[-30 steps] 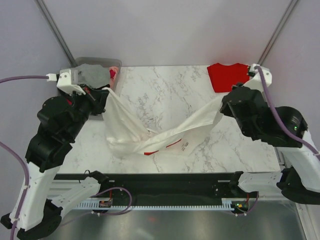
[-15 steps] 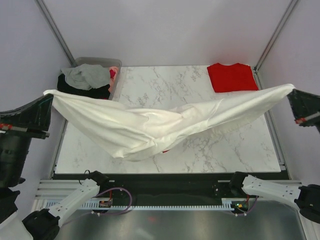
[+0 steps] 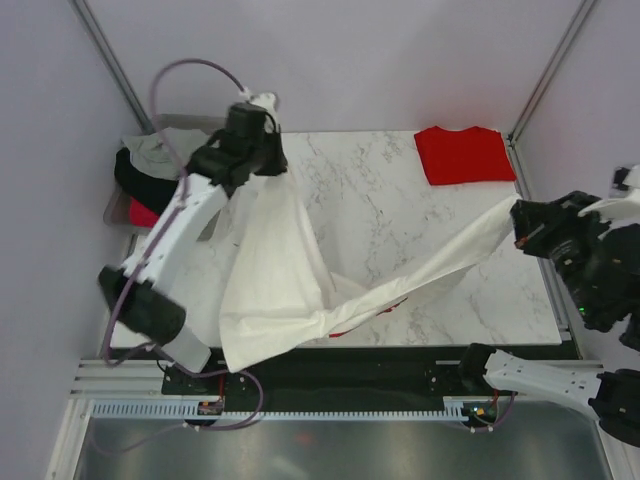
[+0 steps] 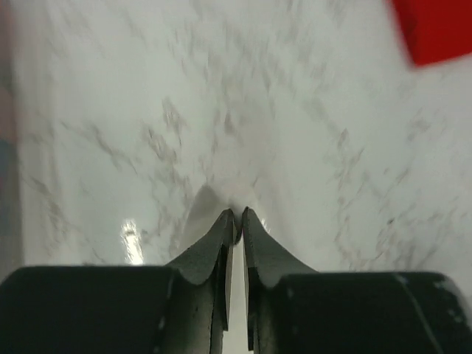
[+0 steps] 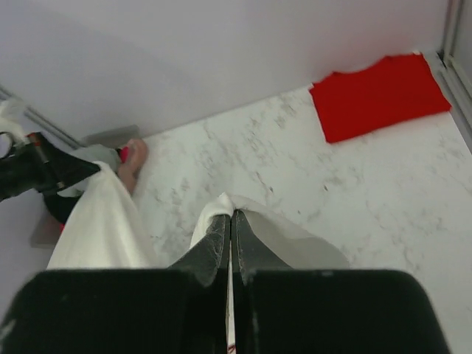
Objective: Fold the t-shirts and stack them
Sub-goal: Flatten the tshirt out
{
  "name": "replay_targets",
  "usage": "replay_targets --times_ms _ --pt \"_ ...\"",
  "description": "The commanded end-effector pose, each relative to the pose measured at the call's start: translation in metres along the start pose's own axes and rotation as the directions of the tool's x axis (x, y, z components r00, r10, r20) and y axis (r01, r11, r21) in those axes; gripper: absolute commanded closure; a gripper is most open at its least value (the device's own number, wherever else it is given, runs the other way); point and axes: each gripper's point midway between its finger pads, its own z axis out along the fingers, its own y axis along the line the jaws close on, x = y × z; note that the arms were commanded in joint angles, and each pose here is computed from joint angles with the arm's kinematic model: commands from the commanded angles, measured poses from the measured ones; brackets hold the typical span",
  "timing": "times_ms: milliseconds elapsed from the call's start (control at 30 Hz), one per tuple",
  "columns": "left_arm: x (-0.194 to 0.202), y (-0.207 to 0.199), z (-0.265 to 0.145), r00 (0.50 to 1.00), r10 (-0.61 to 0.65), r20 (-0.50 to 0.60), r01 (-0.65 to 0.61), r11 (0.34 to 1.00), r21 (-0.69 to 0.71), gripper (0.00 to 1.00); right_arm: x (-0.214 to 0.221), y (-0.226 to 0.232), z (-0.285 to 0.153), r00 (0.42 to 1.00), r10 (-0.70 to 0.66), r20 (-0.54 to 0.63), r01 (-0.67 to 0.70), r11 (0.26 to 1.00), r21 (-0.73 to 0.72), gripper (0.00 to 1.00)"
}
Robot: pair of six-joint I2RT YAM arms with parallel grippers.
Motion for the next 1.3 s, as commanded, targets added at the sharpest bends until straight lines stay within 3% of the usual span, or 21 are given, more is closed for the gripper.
replay_targets --times_ms 0,100,133,167,233,300,433,500,533,600,633,900,1267 --pt "0.155 0.007 0.053 0.847 -0.065 -0.527 0.083 0.997 0.010 0.83 0.049 -0.038 0.014 0.995 -0.053 -0.079 0.070 0.969 0.239 1.00" --pt "0.182 0.007 0.055 0.810 -0.099 -0.578 0.121 0.993 0.000 0.49 0.075 -0.046 0.017 0.991 -0.050 -0.122 0.081 0.960 0.268 1.00" --pt "0.194 0.011 0.055 0.810 -0.105 -0.577 0.124 0.992 -0.005 0.31 0.080 -0.045 0.017 0.991 -0.037 -0.131 0.070 0.963 0.258 1.00" --pt "0.184 0.010 0.043 0.837 -0.107 -0.536 0.131 0.991 0.007 0.23 0.090 -0.047 0.020 0.989 -0.045 -0.142 0.081 0.962 0.260 1.00" --pt "0.196 0.018 0.031 0.837 -0.111 -0.536 0.125 0.992 -0.011 0.15 0.095 -0.050 0.018 0.989 -0.039 -0.141 0.074 0.964 0.255 1.00" --pt "0.199 0.024 0.010 0.854 -0.119 -0.507 0.123 0.992 -0.027 0.15 0.103 -0.053 0.019 0.987 -0.045 -0.154 0.084 0.964 0.254 1.00" --pt "0.218 0.030 -0.028 0.866 -0.166 -0.471 0.173 0.984 -0.029 0.25 0.116 -0.051 0.022 0.983 -0.052 -0.177 0.093 0.967 0.235 1.00" --pt "0.250 0.032 -0.041 0.843 -0.225 -0.489 0.229 0.972 -0.053 0.30 0.122 -0.051 0.023 0.982 -0.048 -0.182 0.091 0.968 0.233 1.00" --pt "0.250 0.029 -0.053 0.854 -0.240 -0.461 0.258 0.966 -0.027 0.35 0.122 -0.051 0.023 0.983 -0.044 -0.181 0.085 0.970 0.229 1.00" --pt "0.283 0.028 -0.065 0.819 -0.299 -0.490 0.318 0.947 -0.048 0.37 0.126 -0.052 0.023 0.983 -0.037 -0.182 0.079 0.971 0.227 1.00" --pt "0.285 0.026 -0.075 0.824 -0.320 -0.467 0.347 0.937 -0.031 0.37 0.128 -0.051 0.023 0.982 -0.034 -0.184 0.076 0.972 0.223 1.00" --pt "0.359 0.022 -0.092 0.702 -0.464 -0.540 0.456 0.876 -0.159 0.37 0.147 -0.053 0.027 0.977 -0.027 -0.211 0.076 0.970 0.230 1.00" --pt "0.403 0.019 -0.086 0.685 -0.442 -0.578 0.425 0.888 -0.175 0.36 0.157 -0.056 0.029 0.975 -0.032 -0.221 0.086 0.967 0.239 1.00"
